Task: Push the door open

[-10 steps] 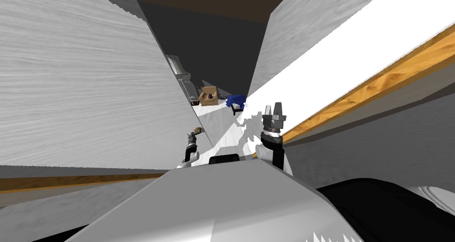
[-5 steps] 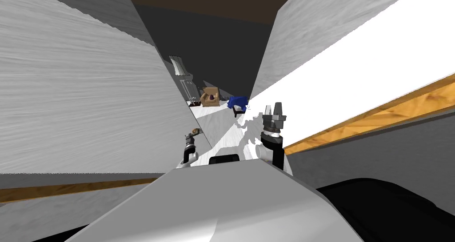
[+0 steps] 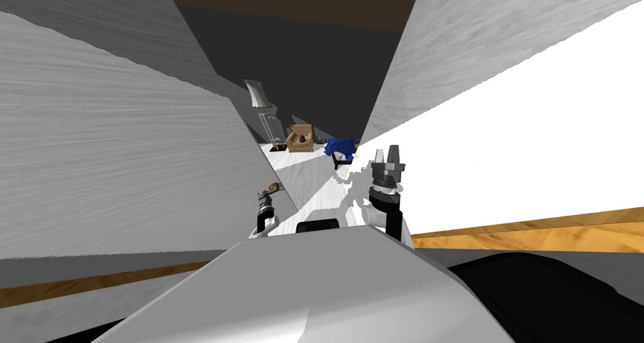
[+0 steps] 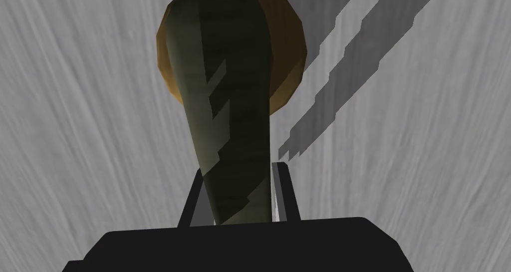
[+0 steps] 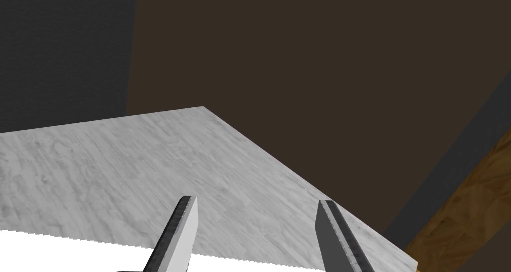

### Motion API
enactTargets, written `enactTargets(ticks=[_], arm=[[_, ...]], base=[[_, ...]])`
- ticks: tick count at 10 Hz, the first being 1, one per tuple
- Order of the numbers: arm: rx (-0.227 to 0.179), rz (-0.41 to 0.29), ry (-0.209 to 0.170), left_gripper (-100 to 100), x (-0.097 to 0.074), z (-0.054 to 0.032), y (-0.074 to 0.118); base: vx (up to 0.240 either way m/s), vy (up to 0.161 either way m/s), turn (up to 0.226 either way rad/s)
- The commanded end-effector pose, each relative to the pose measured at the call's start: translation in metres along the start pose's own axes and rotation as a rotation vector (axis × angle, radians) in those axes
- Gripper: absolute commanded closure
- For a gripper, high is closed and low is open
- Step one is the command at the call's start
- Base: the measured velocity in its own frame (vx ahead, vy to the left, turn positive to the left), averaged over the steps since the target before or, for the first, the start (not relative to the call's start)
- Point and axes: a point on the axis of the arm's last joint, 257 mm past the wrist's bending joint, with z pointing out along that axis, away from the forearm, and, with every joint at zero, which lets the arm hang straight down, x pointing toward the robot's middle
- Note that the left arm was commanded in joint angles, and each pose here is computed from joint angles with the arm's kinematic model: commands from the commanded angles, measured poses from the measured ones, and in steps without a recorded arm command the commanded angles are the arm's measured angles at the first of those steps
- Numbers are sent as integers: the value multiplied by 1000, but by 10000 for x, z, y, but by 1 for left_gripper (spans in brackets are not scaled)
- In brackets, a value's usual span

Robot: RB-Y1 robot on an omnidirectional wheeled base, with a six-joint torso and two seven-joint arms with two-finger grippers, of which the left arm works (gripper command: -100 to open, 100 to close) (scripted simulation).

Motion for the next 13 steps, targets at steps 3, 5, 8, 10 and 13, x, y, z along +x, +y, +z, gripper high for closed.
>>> enactTargets(ticks=[3, 5, 8, 10, 13], arm=[[-3, -7, -27, 100, -96, -5, 18], [2, -4, -60, 100, -259, 7, -1], [3, -5, -105, 100, -447, 4, -9], [3, -7, -138, 100, -577, -8, -8], [1, -14, -183, 100, -734, -39, 4]], base=[[156, -32, 56], [144, 14, 39], [178, 3, 33], [215, 17, 42], [201, -4, 46]])
